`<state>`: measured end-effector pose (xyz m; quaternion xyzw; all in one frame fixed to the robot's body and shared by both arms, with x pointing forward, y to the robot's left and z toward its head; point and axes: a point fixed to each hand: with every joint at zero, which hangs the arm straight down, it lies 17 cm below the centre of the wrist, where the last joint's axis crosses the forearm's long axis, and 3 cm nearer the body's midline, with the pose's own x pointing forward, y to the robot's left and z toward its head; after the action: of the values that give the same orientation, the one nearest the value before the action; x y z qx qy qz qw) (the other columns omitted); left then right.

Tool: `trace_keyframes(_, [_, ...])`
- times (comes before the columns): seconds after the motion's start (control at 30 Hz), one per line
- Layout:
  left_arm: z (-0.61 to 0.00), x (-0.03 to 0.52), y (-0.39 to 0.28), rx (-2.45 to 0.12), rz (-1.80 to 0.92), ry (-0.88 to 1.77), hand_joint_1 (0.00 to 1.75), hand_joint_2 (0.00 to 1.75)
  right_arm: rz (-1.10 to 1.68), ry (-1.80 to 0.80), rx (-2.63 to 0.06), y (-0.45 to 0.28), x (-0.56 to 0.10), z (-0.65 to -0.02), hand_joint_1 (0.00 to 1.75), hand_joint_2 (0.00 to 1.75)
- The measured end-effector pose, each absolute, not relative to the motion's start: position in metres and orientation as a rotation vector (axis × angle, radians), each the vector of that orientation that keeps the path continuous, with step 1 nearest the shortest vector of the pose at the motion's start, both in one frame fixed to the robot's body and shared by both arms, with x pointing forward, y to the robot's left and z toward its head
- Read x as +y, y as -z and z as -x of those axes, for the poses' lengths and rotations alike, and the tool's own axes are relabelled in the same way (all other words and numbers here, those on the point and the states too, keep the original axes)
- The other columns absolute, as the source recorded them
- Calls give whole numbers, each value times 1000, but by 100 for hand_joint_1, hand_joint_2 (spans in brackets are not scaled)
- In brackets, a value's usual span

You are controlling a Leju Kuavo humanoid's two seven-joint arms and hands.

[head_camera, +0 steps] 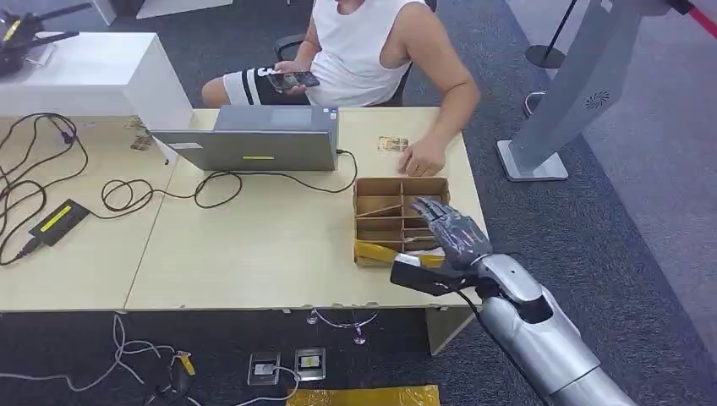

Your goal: Pass the card to the sensor for recognition and then transmit it.

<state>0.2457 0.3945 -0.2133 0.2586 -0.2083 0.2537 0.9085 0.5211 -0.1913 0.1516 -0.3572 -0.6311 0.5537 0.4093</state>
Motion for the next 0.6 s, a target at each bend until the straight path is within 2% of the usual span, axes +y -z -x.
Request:
trace_keyframes(0.27, [-246,394,213,-424,-531,-528,0,0,907,-1402,-1569,-143,-195,-522,0,175])
trace_keyframes(0.33, [-245,394,214,-418,-529,-532,0,0,904,-1406,-1568,-141,-195,-522,5,175])
trace_keyframes(0.37, [-245,394,214,-417,-529,-533,0,0,902,-1407,-1568,-141,-195,-522,38,175])
trace_keyframes(0.4, [-244,393,214,-416,-528,-534,0,0,898,-1410,-1569,-140,-194,-522,80,175])
trace_keyframes(0.43, [-244,393,214,-415,-528,-536,0,0,896,-1412,-1569,-139,-194,-522,91,175])
trace_keyframes(0.47, [-244,393,215,-414,-527,-538,0,0,892,-1415,-1571,-139,-193,-523,145,175])
trace_keyframes(0.5, [-244,393,215,-413,-526,-540,0,0,889,-1415,-1572,-139,-192,-523,154,175])
trace_keyframes(0.53, [-244,392,215,-412,-525,-542,0,0,887,-1413,-1570,-138,-193,-524,154,175])
trace_keyframes(0.6, [-243,391,215,-411,-523,-543,0,0,885,-1410,-1570,-138,-193,-526,175,175])
